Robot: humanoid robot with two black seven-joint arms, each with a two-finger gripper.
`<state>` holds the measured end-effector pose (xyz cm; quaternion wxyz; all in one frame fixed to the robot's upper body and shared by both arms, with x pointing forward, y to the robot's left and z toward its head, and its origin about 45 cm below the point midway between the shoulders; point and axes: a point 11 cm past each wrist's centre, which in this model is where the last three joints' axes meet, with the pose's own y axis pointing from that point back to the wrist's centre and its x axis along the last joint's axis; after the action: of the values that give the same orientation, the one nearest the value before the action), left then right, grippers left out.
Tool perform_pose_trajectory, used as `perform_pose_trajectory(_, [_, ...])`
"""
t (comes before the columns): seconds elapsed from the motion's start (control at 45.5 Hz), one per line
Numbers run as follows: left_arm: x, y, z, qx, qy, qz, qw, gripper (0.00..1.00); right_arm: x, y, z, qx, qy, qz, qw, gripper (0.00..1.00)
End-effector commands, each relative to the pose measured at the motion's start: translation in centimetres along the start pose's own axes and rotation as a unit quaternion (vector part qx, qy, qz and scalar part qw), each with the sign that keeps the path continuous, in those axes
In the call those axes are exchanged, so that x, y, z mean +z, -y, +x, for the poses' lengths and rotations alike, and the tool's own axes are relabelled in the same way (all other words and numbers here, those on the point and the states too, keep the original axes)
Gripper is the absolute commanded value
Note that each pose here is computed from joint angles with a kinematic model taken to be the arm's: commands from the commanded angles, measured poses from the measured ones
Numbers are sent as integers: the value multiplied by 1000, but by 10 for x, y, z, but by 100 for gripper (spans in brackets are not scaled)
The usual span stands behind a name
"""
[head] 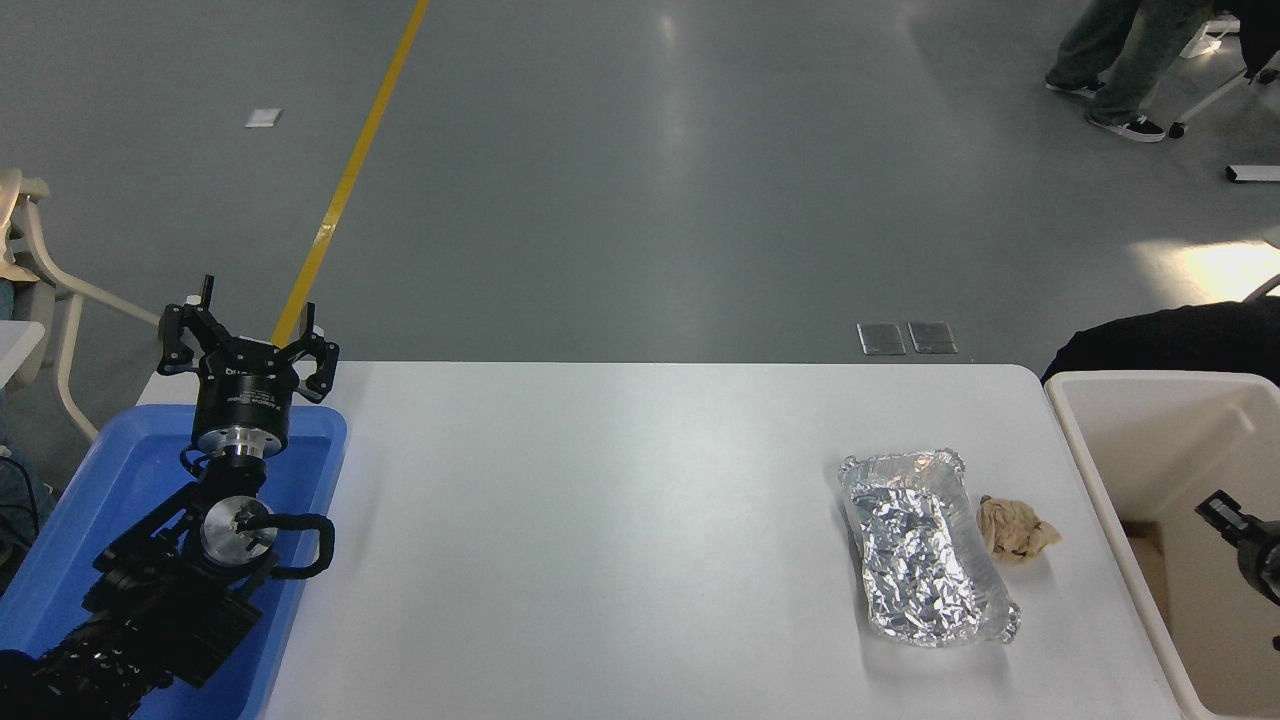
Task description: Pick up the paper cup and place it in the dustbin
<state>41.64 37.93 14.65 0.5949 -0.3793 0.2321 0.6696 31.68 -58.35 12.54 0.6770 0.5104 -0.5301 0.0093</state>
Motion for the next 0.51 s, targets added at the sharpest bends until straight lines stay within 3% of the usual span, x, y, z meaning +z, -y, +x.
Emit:
perform_pose_trajectory(0.0, [0,0,0,-1,1,2,1000,99,-45,-54,98,28,-83,48,995,100])
perform_pose_trajectory(0.11, [0,0,0,0,1,1,1000,99,-90,-101,122,12,-151,93,984,100])
perform_pose_trajectory(0.264, [0,-1,1,0,1,2,1000,99,-165,-176,120,-52,-225,154,961,100])
perform_pose_trajectory(0.484, [0,-1,1,0,1,2,1000,99,-247,-261,44,-176,-332,230,898,100])
